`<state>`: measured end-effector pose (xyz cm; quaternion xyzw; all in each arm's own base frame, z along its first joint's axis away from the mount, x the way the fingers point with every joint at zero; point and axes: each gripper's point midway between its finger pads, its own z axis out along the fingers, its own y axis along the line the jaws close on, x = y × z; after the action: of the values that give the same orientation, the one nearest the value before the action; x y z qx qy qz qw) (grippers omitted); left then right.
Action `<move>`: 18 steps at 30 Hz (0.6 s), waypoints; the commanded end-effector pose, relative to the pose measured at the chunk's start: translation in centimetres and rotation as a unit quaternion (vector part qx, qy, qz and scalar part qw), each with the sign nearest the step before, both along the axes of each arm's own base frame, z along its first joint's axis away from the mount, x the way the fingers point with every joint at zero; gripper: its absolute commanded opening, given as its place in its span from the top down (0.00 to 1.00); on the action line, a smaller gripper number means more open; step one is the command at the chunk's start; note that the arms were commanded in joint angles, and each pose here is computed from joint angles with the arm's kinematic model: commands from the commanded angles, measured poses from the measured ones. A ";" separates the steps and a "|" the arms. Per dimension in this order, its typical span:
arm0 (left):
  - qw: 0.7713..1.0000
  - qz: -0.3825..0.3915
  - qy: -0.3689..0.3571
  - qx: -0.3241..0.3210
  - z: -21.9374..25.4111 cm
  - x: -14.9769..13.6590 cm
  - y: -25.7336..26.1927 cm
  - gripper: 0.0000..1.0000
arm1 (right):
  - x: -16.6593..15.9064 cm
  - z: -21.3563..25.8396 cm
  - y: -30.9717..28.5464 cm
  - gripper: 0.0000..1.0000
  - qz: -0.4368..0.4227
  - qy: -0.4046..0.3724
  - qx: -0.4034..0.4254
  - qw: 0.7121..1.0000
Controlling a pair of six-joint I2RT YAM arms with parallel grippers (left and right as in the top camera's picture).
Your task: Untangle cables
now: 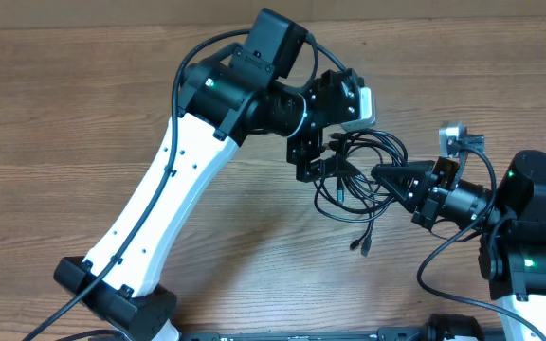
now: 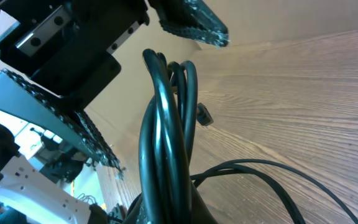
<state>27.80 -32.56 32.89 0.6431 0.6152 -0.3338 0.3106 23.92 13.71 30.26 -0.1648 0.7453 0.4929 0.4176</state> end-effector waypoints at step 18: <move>0.999 -0.023 -0.025 0.036 0.0 -2.7 -0.8 0.96 | -0.5 0.5 0.2 0.76 0.018 -0.010 0.006 1.000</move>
<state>25.92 -33.43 31.72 0.6674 0.6154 -0.3084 0.2840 23.32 14.08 30.51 -0.1789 0.7372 0.5055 0.4111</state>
